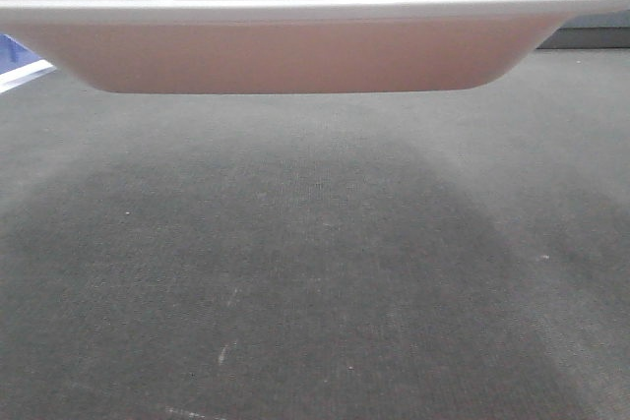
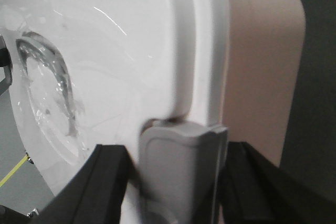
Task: Grab white bin and place on right shelf
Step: 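Lift the pink bin off the table with both grippers, then carry the raised bin with both grippers while the base drives away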
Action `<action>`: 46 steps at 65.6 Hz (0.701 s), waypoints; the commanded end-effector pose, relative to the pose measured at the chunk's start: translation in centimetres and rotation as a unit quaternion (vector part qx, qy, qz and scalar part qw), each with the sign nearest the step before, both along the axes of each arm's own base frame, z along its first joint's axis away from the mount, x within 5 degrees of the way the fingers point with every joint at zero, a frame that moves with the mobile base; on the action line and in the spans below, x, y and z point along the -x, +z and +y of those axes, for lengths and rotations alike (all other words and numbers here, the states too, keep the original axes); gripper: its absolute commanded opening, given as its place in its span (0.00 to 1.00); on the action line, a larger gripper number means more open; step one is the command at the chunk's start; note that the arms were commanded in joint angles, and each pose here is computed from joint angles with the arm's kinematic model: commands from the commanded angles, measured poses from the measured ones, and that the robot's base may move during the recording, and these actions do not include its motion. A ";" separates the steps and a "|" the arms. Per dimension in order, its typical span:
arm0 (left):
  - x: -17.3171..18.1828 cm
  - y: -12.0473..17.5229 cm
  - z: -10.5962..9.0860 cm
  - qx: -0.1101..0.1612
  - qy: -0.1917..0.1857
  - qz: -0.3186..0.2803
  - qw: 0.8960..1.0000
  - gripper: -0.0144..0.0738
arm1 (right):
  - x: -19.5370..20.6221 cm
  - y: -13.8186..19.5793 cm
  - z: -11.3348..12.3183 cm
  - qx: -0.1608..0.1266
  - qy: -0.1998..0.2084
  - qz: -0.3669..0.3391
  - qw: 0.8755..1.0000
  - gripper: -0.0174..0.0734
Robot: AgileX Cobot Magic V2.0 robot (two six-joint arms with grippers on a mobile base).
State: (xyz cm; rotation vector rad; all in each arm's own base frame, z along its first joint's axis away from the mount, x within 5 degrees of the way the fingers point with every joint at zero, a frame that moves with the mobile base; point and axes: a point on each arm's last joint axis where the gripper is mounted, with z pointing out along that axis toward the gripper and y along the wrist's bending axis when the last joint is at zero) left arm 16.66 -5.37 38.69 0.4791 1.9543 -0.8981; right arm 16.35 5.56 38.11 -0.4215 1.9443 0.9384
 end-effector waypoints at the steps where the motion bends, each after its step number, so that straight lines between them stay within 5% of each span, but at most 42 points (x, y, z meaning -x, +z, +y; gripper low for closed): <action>1: 2.4 2.0 -1.7 0.072 -0.113 -0.003 0.991 0.38 | 2.6 2.8 1.8 -0.101 0.121 -0.020 0.987 0.66; 46: 2.4 2.0 -1.7 0.072 -0.113 -0.003 0.991 0.38 | 2.5 2.8 1.7 -0.102 0.116 -0.020 0.988 0.66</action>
